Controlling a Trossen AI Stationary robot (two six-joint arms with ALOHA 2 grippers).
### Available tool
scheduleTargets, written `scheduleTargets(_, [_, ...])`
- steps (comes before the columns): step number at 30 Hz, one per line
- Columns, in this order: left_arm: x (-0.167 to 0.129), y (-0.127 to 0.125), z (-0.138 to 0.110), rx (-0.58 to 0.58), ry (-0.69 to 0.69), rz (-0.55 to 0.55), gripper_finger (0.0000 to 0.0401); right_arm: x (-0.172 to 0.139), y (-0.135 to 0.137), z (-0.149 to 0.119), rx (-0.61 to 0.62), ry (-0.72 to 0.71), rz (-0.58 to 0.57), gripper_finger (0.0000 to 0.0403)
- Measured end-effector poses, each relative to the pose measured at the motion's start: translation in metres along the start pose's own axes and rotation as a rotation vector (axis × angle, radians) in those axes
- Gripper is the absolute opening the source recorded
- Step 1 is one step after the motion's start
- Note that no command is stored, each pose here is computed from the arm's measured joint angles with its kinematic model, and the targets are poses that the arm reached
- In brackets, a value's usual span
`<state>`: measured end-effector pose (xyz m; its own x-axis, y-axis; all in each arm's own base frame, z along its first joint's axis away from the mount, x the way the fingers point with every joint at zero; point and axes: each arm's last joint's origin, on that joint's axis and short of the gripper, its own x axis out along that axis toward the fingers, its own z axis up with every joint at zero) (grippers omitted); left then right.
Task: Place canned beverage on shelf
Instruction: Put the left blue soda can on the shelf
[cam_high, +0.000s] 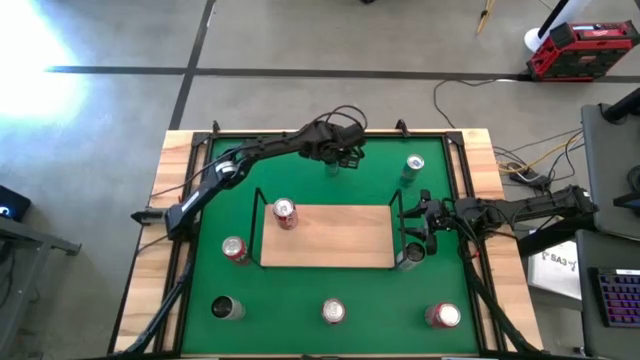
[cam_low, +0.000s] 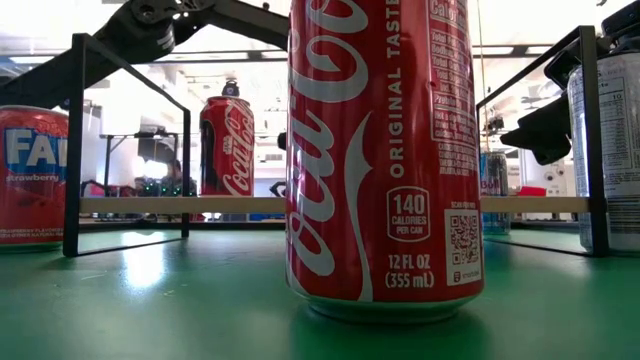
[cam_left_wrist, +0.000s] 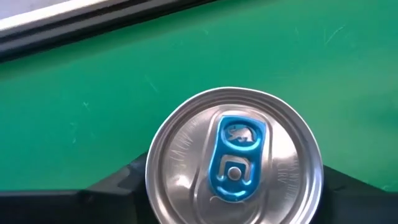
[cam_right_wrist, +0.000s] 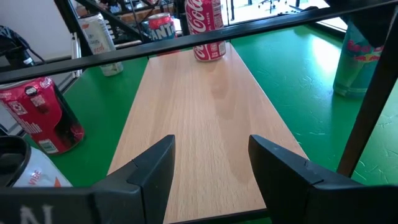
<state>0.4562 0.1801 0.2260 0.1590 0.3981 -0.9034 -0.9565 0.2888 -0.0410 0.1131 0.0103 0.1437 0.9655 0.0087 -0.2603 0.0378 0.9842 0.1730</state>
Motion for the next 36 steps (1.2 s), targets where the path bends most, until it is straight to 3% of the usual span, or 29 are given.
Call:
scheduleTargets(9, [-0.004, 0.001, -0.001, 0.032, 0.036, -0.007, 0.0212, 0.000, 0.000, 0.000, 0.000, 0.000, 0.000, 0.0196])
scheduleTargets(19, [-0.057, 0.007, -0.016, -0.018, 0.178, -0.003, 0.0212, 0.000, 0.000, 0.000, 0.000, 0.000, 0.000, 0.0196])
scheduleTargets(28, [-0.085, -0.007, -0.048, 0.058, 0.253, -0.033, 0.0212, 0.000, 0.000, 0.000, 0.000, 0.000, 0.000, 0.0196])
scheduleTargets(36, [-0.119, -0.026, -0.091, 0.098, 0.140, -0.020, 0.0212, 0.000, 0.000, 0.000, 0.000, 0.000, 0.000, 0.0196])
